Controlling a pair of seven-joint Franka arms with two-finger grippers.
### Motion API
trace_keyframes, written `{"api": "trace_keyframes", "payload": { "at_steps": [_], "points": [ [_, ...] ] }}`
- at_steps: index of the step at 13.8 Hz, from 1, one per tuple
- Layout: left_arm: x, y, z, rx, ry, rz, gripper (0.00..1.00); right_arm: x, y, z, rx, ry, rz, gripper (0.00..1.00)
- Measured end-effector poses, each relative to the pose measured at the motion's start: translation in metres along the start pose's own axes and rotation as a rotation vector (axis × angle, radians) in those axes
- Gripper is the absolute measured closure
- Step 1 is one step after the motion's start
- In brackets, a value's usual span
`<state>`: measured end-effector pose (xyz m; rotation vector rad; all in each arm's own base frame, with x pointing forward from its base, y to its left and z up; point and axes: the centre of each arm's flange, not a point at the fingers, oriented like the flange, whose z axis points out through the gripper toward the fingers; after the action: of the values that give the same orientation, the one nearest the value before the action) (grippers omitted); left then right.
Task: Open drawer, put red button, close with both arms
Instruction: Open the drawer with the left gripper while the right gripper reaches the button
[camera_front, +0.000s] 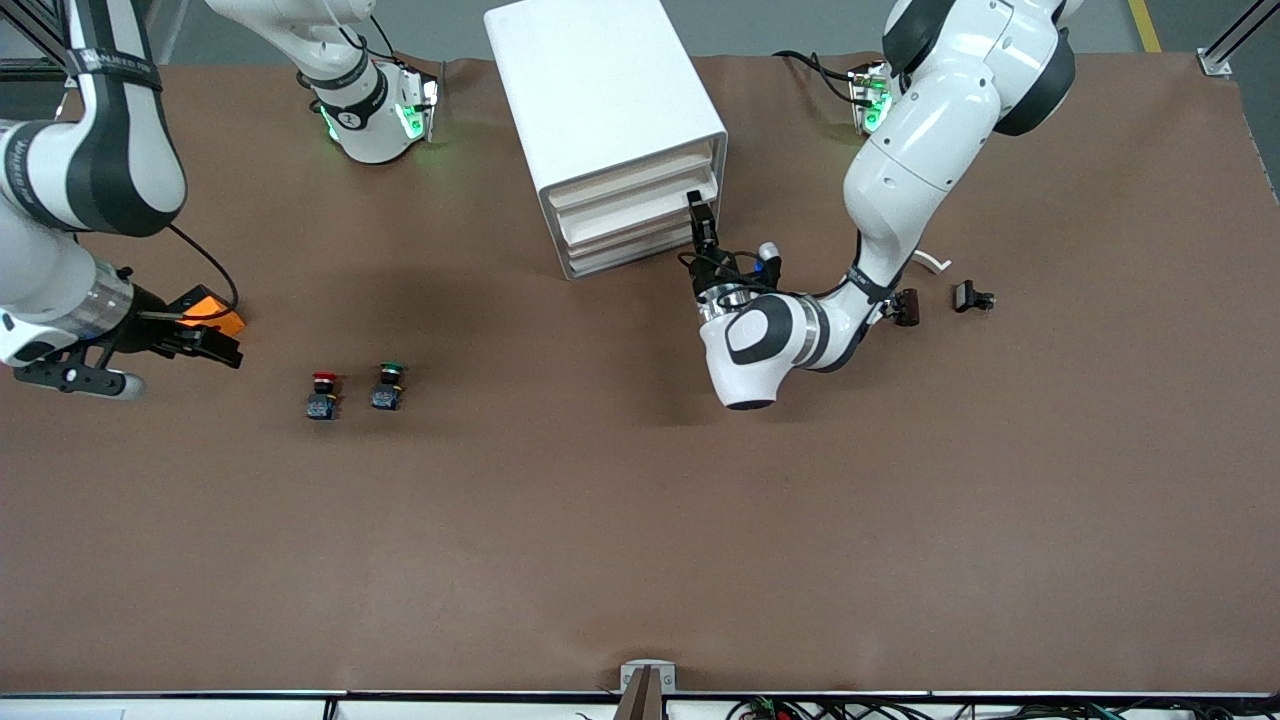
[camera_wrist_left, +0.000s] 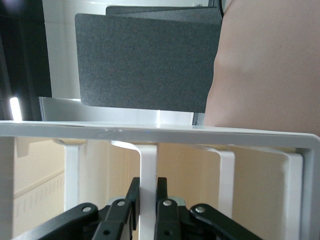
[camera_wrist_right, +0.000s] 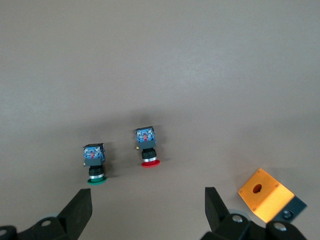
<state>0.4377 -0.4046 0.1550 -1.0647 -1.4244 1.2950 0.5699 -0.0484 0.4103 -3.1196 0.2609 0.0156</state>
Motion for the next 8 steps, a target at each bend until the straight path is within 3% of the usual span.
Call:
{"api": "trace_keyframes", "payload": {
  "at_steps": [8],
  "points": [
    [0.023, 0.003, -0.032, 0.0, -0.066, -0.007, 0.83, 0.021, -0.028, 0.107, -0.008, 0.006, -0.047, 0.0]
  ]
}}
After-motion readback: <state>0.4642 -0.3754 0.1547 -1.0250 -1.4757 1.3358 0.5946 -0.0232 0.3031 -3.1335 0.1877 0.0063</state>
